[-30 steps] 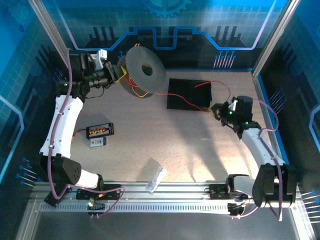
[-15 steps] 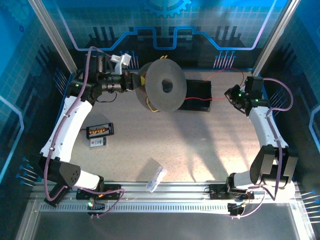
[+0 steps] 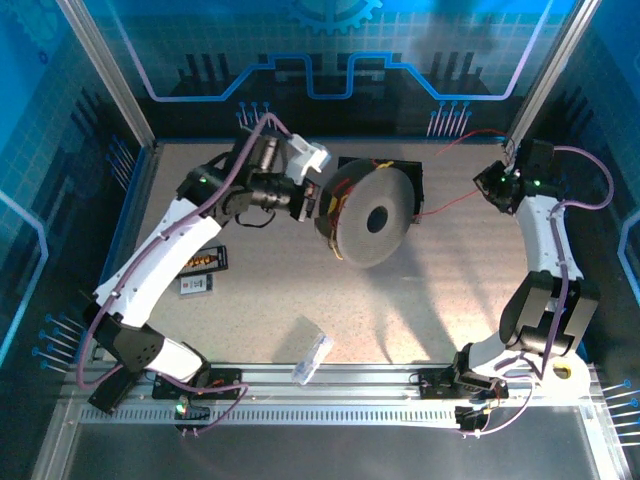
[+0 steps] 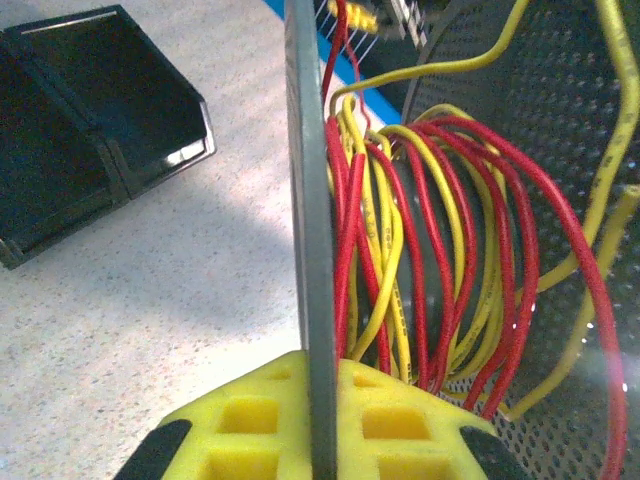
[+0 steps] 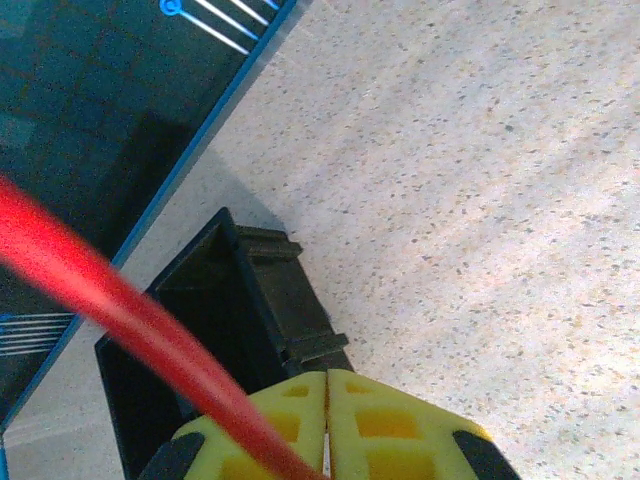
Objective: Wrap the cables
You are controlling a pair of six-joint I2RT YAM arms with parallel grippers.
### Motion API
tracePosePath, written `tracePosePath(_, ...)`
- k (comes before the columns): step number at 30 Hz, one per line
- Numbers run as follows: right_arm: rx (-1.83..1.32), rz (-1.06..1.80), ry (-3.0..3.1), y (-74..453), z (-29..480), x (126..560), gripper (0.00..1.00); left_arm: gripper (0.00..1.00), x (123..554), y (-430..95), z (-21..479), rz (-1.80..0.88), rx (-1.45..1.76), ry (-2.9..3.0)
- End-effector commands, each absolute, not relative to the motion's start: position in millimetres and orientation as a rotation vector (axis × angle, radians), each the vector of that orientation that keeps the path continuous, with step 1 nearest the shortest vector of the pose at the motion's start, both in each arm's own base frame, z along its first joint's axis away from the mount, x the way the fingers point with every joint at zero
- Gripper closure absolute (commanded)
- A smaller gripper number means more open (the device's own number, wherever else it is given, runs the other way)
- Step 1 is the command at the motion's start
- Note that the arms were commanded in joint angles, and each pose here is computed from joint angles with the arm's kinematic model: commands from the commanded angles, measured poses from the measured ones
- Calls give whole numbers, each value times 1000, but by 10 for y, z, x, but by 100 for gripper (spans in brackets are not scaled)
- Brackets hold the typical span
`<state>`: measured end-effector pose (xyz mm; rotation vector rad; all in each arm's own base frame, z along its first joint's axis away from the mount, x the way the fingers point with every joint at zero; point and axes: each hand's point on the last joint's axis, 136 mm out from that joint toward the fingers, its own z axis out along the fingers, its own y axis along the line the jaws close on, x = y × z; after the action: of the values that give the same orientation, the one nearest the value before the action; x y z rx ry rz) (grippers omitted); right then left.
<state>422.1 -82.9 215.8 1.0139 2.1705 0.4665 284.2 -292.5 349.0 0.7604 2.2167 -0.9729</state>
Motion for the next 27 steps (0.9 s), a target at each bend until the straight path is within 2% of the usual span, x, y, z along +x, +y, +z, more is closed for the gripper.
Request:
tracePosePath(1, 1059, 308, 2032, -1370, 2436, 4356, 100, 100, 2651, -2893, 3274, -779, 904, 2299)
tracePosePath(7, 1031, 407, 1961, -1279, 2815, 4474, 100, 100, 2896, -2983, 2786, -561, 918, 2409)
tracePosePath(12, 930, 492, 1917, -906, 3215, 4512, 100, 100, 3059, -3088, 2465, -493, 920, 2489)
tracePosePath(20, 750, 682, 1845, -97, 3971, 4648, 100, 100, 3213, -3174, 2200, -428, 909, 2522)
tracePosePath(27, 555, 851, 1845, 905, 4326, 4661, 100, 100, 3379, -3241, 2188, -401, 847, 2538)
